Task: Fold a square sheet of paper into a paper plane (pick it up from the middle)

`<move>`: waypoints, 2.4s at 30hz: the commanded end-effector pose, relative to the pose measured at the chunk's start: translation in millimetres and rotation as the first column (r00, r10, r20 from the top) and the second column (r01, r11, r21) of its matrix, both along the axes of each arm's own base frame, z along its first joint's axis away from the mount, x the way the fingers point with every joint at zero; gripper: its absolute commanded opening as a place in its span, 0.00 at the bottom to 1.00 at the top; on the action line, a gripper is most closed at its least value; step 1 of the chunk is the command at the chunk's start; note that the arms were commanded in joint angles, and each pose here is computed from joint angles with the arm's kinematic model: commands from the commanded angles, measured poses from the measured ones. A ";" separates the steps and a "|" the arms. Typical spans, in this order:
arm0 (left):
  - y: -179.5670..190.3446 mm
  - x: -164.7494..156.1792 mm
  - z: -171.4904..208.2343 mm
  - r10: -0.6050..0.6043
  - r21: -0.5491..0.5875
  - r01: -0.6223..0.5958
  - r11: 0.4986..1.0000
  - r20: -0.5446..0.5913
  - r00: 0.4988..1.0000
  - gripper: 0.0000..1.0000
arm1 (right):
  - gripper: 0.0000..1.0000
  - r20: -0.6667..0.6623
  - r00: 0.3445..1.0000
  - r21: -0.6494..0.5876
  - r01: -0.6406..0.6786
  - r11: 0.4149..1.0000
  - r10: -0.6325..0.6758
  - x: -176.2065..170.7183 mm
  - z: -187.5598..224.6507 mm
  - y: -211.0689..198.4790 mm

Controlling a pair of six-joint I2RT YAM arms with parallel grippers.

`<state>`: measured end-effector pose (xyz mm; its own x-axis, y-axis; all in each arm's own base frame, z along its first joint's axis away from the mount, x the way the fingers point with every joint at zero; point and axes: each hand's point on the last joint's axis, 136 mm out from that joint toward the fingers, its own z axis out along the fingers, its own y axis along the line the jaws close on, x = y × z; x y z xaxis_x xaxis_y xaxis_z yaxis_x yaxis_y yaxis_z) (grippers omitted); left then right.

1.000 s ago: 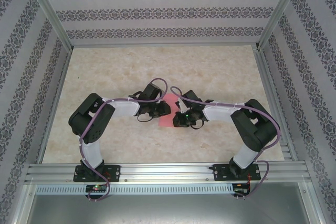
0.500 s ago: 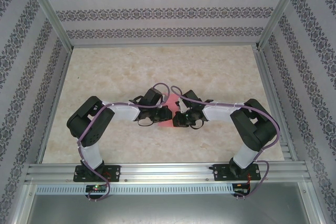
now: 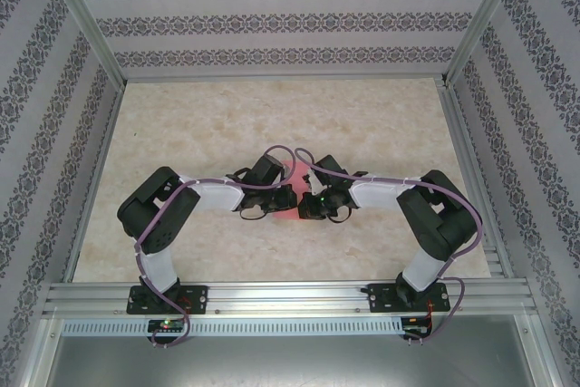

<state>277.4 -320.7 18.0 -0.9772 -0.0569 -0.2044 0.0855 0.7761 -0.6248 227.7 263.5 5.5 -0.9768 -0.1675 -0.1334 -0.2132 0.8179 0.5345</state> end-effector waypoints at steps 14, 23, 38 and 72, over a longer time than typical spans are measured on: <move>61.1 43.4 -20.5 0.109 0.127 -0.108 0.986 -0.002 0.994 0.11 | 0.08 -0.161 0.986 -0.373 -0.022 0.927 -0.041 -49.0 -73.8 -73.6; 87.3 67.7 -14.9 0.162 0.169 -0.163 0.972 0.022 0.987 0.11 | 0.08 -0.143 0.989 -0.358 -0.014 0.934 -0.040 -45.0 -68.1 -70.3; 94.6 78.8 64.2 0.203 0.064 -0.215 0.975 0.155 0.967 0.31 | 0.38 0.200 0.976 0.122 0.065 0.990 -0.088 47.6 86.6 23.5; 31.1 25.3 47.5 0.117 -0.205 -0.115 0.972 0.000 0.993 0.48 | 0.26 0.082 0.978 0.124 0.183 0.975 -0.194 90.6 27.4 -3.8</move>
<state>300.4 -277.0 58.3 -0.9602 -0.2161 -0.1773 -0.0152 0.6735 -0.7390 313.0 261.8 34.9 -0.9747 0.0439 -0.2190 -0.0999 0.7916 0.6029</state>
